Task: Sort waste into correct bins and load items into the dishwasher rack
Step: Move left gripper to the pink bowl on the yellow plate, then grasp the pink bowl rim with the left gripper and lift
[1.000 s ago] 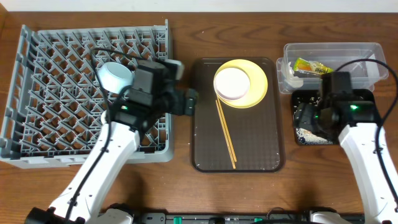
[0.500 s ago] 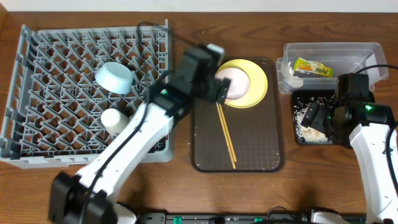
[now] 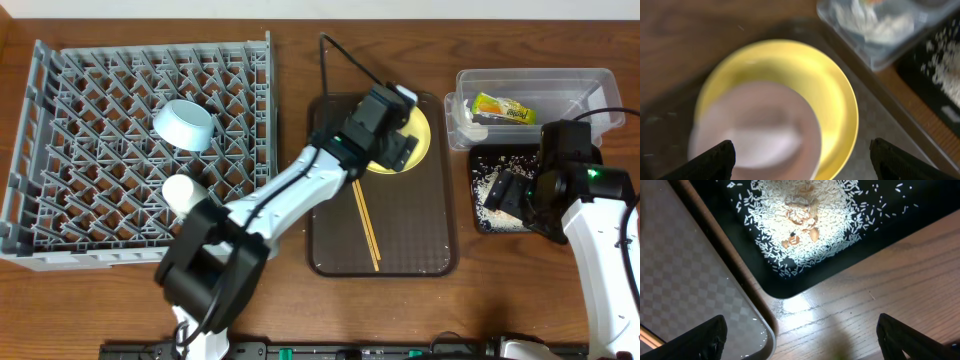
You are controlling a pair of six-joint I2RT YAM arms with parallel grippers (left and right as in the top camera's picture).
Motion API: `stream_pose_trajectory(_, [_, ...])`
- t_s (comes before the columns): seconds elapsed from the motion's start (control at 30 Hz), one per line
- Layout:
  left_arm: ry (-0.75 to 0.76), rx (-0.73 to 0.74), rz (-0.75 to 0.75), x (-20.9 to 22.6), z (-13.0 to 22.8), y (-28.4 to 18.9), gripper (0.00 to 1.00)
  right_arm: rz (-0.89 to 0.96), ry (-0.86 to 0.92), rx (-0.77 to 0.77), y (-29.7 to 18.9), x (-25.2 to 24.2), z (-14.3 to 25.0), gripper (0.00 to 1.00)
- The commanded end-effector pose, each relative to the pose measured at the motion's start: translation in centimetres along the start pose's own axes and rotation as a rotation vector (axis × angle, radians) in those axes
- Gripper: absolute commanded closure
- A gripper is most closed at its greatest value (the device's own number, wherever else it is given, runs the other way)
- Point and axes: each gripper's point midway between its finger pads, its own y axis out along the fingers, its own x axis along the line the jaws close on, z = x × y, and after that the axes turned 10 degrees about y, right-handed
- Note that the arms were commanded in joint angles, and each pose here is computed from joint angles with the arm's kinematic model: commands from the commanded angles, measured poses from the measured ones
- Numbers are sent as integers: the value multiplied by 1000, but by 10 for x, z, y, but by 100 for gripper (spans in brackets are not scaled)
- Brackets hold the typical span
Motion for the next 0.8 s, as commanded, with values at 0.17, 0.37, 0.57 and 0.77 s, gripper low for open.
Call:
stream_pose_trajectory(0.17, [17, 55, 1, -7, 23, 37, 12, 7, 10, -17, -5, -4, -3, 6])
stream_pose_trajectory(0.37, [17, 71, 3, -7, 34, 51, 29, 13, 9, -8, -5, -5, 0, 6])
stream_pose_trajectory(0.57, [17, 72, 2, -7, 35, 54, 57, 16, 8, -4, -5, -6, 0, 6])
stream_pose_trajectory(0.77, [20, 96, 8, -11, 43, 55, 62, 16, 1, -3, -5, -6, 1, 7])
